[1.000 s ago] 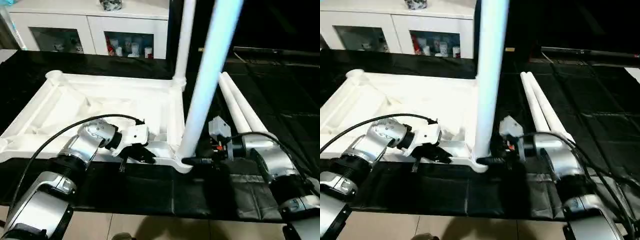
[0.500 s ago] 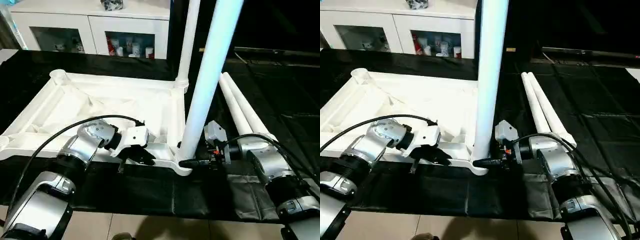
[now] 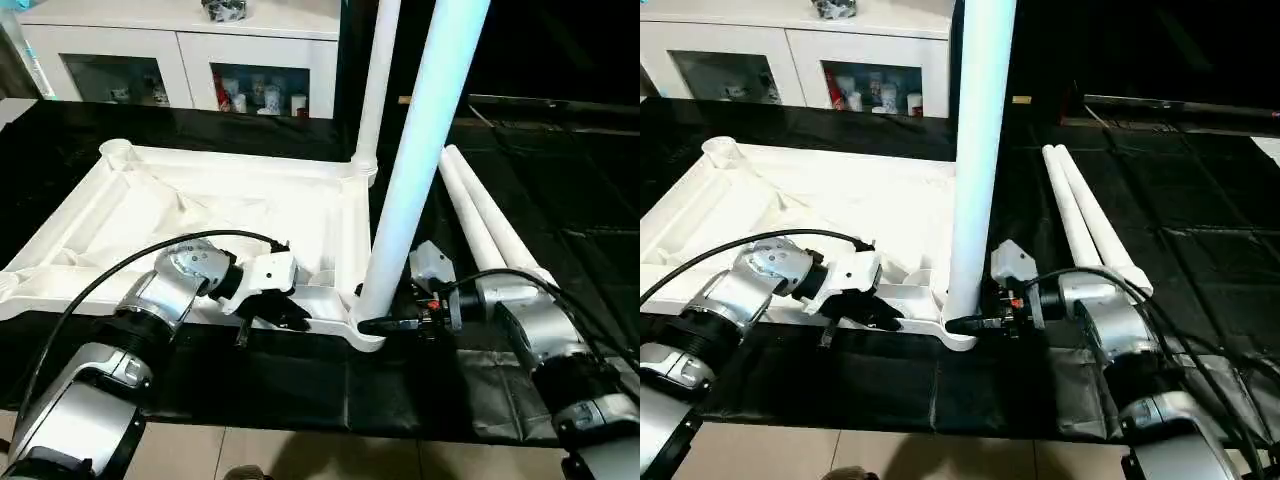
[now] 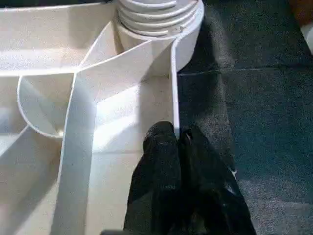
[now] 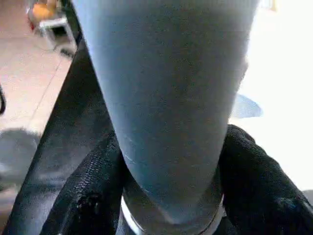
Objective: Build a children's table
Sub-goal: Rotate leg to tighten
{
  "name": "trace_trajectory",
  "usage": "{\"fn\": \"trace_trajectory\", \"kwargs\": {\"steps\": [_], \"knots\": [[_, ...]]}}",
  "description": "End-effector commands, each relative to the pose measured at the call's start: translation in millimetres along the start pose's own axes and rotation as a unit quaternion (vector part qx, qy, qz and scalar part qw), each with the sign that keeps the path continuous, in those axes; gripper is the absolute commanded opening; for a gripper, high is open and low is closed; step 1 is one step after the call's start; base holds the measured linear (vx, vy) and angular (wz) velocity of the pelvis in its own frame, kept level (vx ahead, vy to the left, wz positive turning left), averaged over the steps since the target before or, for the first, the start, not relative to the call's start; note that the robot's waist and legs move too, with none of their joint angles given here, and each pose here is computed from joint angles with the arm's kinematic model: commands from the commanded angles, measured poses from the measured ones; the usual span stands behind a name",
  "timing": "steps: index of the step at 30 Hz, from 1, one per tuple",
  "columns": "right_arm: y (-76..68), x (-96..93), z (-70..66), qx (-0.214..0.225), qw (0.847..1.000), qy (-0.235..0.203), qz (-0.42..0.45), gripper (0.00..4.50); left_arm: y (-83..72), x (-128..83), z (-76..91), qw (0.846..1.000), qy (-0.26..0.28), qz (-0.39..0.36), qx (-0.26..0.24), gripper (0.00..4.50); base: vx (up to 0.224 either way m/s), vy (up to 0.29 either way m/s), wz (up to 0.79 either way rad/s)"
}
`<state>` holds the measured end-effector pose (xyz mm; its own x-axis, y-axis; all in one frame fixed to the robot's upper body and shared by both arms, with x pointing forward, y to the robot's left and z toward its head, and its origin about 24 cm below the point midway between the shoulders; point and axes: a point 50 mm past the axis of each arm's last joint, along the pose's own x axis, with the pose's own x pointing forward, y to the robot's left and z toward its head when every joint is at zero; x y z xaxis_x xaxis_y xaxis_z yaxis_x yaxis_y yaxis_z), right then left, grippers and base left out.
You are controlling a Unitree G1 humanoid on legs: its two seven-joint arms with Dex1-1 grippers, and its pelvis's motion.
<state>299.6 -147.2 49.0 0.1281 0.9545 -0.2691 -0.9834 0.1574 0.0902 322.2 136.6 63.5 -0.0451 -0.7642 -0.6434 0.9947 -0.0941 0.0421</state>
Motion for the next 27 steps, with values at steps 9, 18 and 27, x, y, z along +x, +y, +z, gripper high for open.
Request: {"fn": "trace_trajectory", "kwargs": {"steps": [9, 18, 27], "knots": [[-6.7, 51.8, -8.2, 0.132, 0.970, -0.050, -0.196, 2.16, 29.7, 35, 44.7, 0.971, -0.098, 0.182, -0.122, 0.00, 0.000, 0.000, 0.00], [-20.6, 80.7, -2.6, 0.201, 0.927, -0.054, -0.310, 2.07, 35.0, 52, 70.0, 0.963, -0.089, 0.223, -0.119, 0.00, 0.000, 0.000, 0.00], [-15.3, 61.2, -2.9, 0.159, 0.944, -0.082, -0.276, 2.74, 29.2, 33, 39.4, 0.969, -0.042, 0.224, -0.097, 0.00, 0.000, 0.000, 0.00]]}}
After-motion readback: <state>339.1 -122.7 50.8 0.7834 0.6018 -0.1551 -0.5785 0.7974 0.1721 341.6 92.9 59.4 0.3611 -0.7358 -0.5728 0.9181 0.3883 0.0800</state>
